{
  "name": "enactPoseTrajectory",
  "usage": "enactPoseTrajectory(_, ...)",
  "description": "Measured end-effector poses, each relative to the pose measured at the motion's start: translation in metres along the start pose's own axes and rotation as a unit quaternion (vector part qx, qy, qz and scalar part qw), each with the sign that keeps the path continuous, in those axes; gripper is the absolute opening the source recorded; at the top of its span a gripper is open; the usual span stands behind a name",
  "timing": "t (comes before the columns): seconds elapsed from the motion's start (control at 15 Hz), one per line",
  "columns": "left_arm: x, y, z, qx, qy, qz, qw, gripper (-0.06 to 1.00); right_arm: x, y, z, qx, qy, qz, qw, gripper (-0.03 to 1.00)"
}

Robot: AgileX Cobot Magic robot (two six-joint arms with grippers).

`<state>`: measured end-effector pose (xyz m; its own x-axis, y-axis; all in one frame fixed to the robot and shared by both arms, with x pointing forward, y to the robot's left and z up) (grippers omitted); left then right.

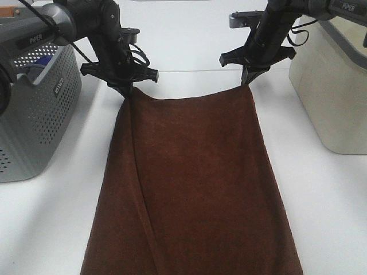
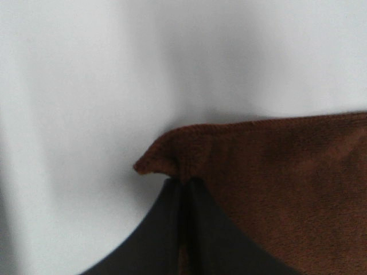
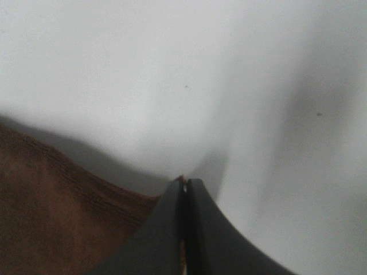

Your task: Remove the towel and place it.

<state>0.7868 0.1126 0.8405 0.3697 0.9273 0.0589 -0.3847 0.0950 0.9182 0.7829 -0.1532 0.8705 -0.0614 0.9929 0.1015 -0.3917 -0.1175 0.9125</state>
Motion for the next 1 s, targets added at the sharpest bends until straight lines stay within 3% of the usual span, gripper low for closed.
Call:
enactPoseTrajectory(0.27, 0.003, 0.002, 0.024, -0.074, -0.001, 0.011, 0.997, 0.01, -0.007, 0.001, 0.016, -0.049, -0.001, -0.022, 0.999, 0.0)
enactPoseTrajectory(0.53, 0.011, 0.008, 0.051, -0.16, -0.008, 0.026, 0.987, 0.01, -0.009, 0.006, 0.043, -0.135, 0.007, -0.03, 0.99, 0.0)
enactPoseTrajectory(0.6, 0.014, 0.013, 0.063, -0.201, -0.007, 0.028, 0.979, 0.01, -0.009, 0.008, 0.049, -0.155, 0.011, -0.028, 0.988, 0.0)
enactPoseTrajectory(0.67, 0.015, 0.014, 0.067, -0.213, -0.007, 0.029, 0.977, 0.01, -0.007, 0.01, 0.056, -0.176, 0.016, -0.026, 0.984, 0.0)
enactPoseTrajectory(1.0, 0.019, 0.036, 0.103, -0.341, -0.033, 0.049, 0.938, 0.01, -0.001, 0.024, 0.086, -0.278, 0.051, -0.018, 0.959, 0.0)
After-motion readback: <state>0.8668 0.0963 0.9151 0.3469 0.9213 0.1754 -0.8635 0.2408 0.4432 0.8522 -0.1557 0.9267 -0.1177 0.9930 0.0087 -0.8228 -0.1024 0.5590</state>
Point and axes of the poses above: a point on each arm's last joint axis where the gripper is mounted, y pointing back along that axis away from the gripper, x along the wrist's bending axis when the last joint is at zero, z = x × y, the point moved 7 cm from there along -y, pointing out along that axis toward the gripper, and after that the axes turned 15 degrees about -y, right-handed, at the moved point
